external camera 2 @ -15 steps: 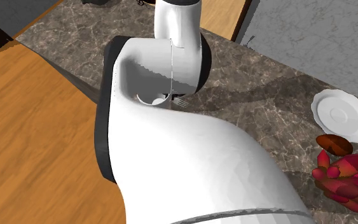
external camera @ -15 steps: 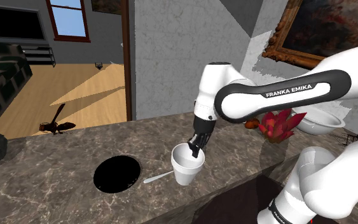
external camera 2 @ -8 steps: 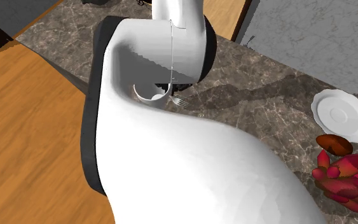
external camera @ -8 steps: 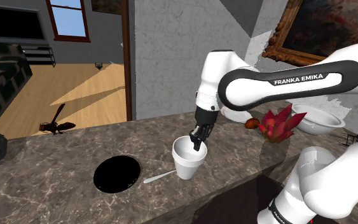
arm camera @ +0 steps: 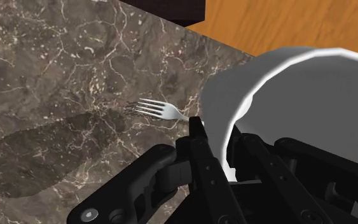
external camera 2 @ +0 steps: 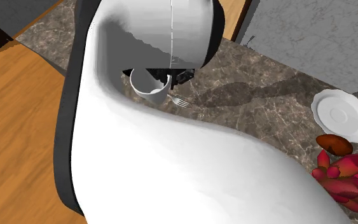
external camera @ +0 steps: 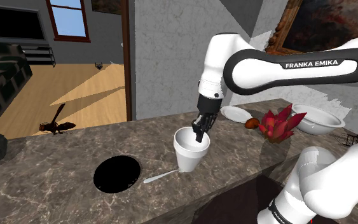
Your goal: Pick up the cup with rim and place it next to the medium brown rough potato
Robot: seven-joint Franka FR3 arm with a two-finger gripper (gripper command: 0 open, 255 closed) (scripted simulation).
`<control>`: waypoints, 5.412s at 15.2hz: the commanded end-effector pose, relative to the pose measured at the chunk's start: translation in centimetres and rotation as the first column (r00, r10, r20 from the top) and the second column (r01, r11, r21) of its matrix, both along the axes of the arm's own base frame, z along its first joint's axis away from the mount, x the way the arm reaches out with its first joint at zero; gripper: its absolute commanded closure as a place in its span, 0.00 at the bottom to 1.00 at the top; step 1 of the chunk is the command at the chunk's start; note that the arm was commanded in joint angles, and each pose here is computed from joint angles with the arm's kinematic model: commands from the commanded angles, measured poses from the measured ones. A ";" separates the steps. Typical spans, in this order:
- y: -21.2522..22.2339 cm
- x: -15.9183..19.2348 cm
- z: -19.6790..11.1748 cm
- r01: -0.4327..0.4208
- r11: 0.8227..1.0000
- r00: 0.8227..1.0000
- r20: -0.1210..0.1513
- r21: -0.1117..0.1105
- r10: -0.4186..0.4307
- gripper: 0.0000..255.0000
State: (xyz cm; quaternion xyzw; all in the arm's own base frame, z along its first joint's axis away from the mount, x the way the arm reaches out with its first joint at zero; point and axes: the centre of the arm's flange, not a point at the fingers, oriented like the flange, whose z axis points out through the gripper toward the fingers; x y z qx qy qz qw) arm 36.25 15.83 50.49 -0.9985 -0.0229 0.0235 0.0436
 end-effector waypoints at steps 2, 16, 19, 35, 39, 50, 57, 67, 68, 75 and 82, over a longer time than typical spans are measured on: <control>0.0 0.0 1.6 0.000 1.000 1.000 0.000 0.000 0.000 1.00; -3.9 -0.4 7.0 0.000 1.000 1.000 0.000 0.000 0.000 1.00; -7.9 -0.8 7.0 0.000 1.000 1.000 0.000 0.000 0.000 1.00; -28.9 -3.0 7.1 0.000 1.000 1.000 0.000 0.000 0.000 1.00; -34.1 -3.6 7.2 0.000 1.000 1.000 0.000 0.000 0.000 1.00; -44.6 -4.7 5.6 0.000 1.000 1.000 0.000 0.000 0.000 1.00; -44.6 -4.7 1.9 0.000 1.000 1.000 0.000 0.000 0.000 1.00; -44.6 -4.7 -3.4 0.000 1.000 1.000 0.000 0.000 0.000 1.00; -44.6 -4.7 -3.9 0.000 1.000 1.000 0.000 0.000 0.000 1.00; -44.6 -4.7 -7.6 0.000 1.000 1.000 0.000 0.000 0.000 1.00; -44.6 -4.7 -11.3 0.000 1.000 1.000 0.000 0.000 0.000 1.00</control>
